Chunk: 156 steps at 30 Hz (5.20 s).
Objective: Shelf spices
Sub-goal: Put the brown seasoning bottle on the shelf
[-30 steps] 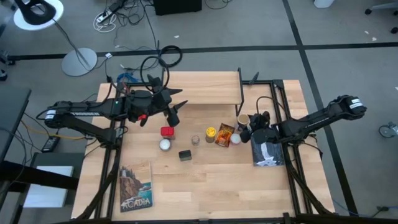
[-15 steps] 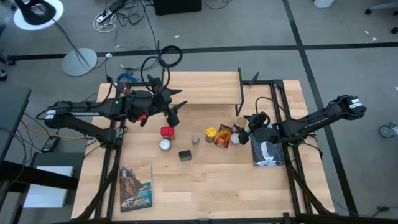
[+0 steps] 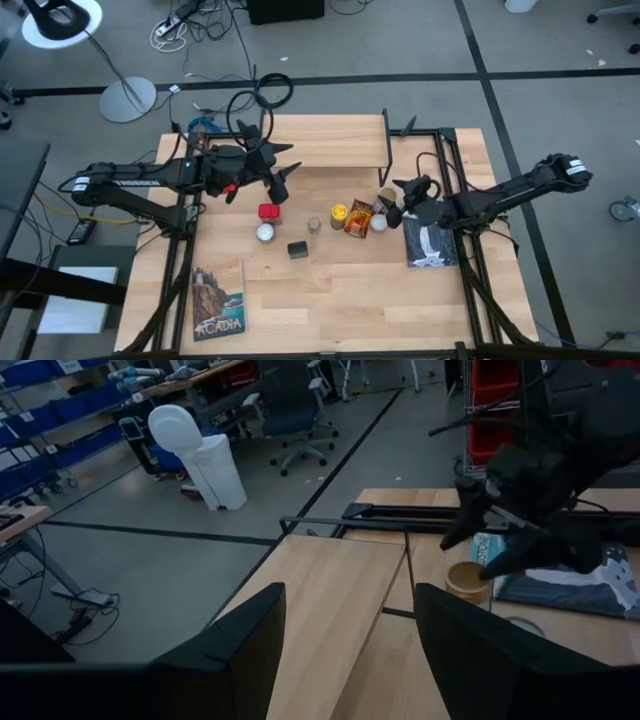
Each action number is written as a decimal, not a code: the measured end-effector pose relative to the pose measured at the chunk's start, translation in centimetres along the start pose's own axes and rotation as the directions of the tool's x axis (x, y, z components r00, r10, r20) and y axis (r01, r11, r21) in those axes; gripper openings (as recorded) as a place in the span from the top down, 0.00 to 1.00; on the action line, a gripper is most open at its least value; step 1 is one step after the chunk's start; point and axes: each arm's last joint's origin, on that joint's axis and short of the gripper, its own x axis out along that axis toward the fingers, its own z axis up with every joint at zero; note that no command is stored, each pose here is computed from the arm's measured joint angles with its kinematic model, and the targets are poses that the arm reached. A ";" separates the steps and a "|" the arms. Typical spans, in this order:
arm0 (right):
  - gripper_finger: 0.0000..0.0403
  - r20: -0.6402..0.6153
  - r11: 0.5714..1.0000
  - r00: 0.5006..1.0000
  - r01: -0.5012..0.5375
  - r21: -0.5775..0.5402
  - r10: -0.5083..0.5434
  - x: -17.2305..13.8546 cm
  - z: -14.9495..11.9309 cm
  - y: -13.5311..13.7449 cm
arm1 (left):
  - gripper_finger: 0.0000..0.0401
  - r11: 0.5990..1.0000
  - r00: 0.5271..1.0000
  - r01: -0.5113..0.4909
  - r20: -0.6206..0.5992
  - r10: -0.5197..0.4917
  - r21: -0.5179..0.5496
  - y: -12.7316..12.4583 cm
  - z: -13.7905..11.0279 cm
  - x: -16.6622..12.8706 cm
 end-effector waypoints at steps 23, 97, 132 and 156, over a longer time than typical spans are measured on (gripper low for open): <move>0.37 0.405 0.942 0.906 0.233 -0.243 -0.120 -8.2 20.7 -0.2 | 0.43 1.000 1.000 0.000 -0.028 0.001 0.010 -0.7 -0.5 1.1; 1.00 0.404 0.886 0.889 -0.006 -0.463 0.217 -11.5 20.4 2.8 | 0.20 0.908 0.797 0.383 -0.557 -0.233 0.170 -11.6 -4.8 7.6; 0.99 0.330 0.833 0.894 -0.080 -0.547 0.303 -13.2 18.0 5.9 | 0.27 0.906 0.474 0.423 -0.852 -0.220 0.001 -12.8 -12.7 15.4; 0.99 0.325 0.828 0.899 -0.068 -0.556 0.292 -13.1 17.9 5.9 | 0.57 0.892 0.446 0.452 -0.859 -0.253 -0.028 -13.4 -14.5 16.3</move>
